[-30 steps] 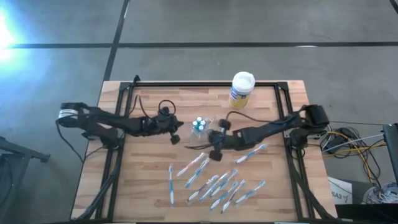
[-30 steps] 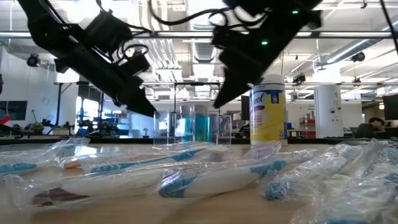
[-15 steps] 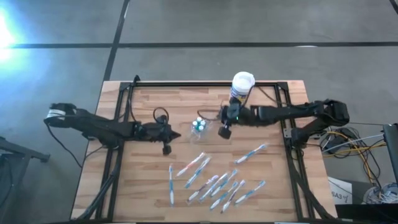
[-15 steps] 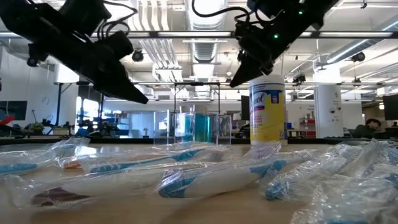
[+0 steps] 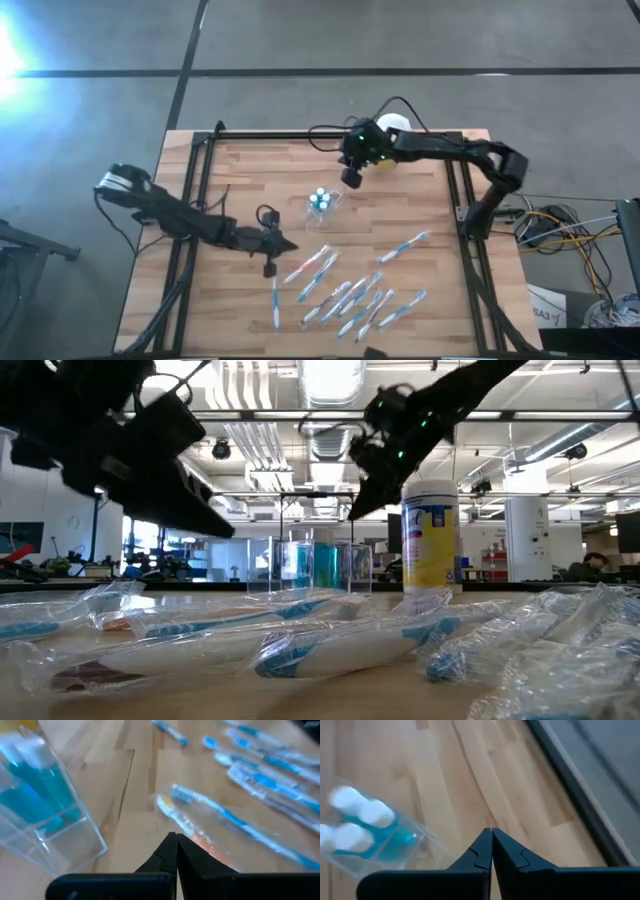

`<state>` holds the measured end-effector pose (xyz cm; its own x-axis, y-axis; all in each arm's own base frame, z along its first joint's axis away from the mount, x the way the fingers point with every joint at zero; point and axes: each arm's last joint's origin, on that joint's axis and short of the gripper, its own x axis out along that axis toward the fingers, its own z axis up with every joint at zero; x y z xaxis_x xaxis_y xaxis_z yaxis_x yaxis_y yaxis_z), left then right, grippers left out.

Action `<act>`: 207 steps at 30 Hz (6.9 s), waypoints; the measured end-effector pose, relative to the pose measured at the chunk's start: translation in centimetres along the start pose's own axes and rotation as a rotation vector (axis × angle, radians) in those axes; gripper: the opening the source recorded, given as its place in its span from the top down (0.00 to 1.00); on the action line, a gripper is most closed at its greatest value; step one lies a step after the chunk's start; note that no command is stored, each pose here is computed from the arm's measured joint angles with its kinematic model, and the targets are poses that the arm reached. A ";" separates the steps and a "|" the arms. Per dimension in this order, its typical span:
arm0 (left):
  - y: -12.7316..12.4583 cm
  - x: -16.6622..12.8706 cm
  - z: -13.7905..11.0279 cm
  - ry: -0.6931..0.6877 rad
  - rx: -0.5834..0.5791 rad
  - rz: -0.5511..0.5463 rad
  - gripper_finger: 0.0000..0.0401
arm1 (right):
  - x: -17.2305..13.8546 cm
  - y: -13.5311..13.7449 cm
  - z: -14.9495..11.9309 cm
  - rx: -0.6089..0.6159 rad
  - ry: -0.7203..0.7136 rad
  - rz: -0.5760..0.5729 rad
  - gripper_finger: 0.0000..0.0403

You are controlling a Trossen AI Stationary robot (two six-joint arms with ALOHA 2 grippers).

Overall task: Pick & Place toothbrushing station
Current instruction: Adjust the transparent organizer, then put the blue toothbrush into the transparent organizer

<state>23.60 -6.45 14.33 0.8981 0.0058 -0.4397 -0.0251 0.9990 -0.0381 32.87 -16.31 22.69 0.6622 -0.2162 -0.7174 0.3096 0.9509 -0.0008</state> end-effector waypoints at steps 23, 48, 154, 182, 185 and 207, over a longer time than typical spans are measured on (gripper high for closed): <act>-0.1 7.1 -1.8 0.021 -0.014 0.293 0.99 | 4.9 -1.4 0.2 -0.013 0.188 0.126 0.98; 1.5 7.0 -2.3 0.044 -0.017 0.408 0.99 | 5.2 0.1 -0.9 0.035 0.261 0.196 0.98; 4.2 -5.1 -4.5 0.023 -0.311 0.508 0.99 | 3.9 21.5 -10.5 0.208 -0.219 0.042 0.98; 4.5 -0.4 -2.5 0.144 -0.220 0.493 0.99 | 4.3 19.8 -11.2 0.233 -0.168 -0.116 0.98; 4.6 -0.8 -2.3 0.138 -0.204 0.493 0.99 | 4.0 20.0 -11.1 0.215 -0.172 -0.106 0.98; 2.3 -9.7 -0.1 -0.104 0.155 -0.001 0.98 | -10.5 18.4 -11.1 -0.188 -0.716 0.403 0.98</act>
<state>14.77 -4.26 18.40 0.9389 0.0012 -0.3442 0.0367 0.9939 0.1036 24.03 5.92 22.47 0.9902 0.1196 -0.0725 -0.1200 0.9928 -0.0004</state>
